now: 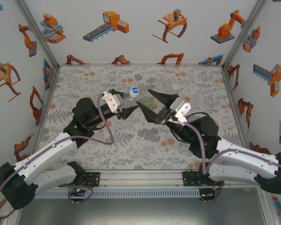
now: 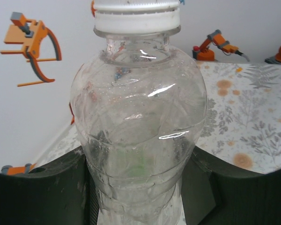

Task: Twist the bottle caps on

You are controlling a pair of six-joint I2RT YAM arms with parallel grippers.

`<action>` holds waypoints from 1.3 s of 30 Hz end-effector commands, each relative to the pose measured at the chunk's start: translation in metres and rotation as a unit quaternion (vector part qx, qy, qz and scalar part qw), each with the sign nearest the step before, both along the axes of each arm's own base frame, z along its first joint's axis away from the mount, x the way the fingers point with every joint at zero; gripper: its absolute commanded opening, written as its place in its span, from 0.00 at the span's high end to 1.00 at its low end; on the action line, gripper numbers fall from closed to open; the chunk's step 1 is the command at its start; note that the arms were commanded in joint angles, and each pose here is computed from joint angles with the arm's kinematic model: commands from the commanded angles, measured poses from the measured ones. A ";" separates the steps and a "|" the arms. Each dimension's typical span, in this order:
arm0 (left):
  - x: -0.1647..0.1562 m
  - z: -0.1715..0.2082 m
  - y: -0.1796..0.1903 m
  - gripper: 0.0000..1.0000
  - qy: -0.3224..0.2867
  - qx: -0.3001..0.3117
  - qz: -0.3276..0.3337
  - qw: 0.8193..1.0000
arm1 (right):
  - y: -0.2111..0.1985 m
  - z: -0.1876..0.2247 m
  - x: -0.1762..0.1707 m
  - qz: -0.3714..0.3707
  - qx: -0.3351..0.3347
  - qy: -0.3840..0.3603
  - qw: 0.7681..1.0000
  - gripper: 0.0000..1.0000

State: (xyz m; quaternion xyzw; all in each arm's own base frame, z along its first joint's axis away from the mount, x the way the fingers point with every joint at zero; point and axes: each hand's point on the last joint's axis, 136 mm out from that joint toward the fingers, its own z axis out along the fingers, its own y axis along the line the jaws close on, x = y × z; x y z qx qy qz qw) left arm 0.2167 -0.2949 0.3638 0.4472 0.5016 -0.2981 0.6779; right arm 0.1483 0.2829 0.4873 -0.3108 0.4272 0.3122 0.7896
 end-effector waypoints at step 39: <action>-0.151 0.032 0.006 1.00 -0.061 0.020 -0.390 0.918 | 0.026 0.022 -0.103 0.423 -0.064 -0.036 0.903 0.70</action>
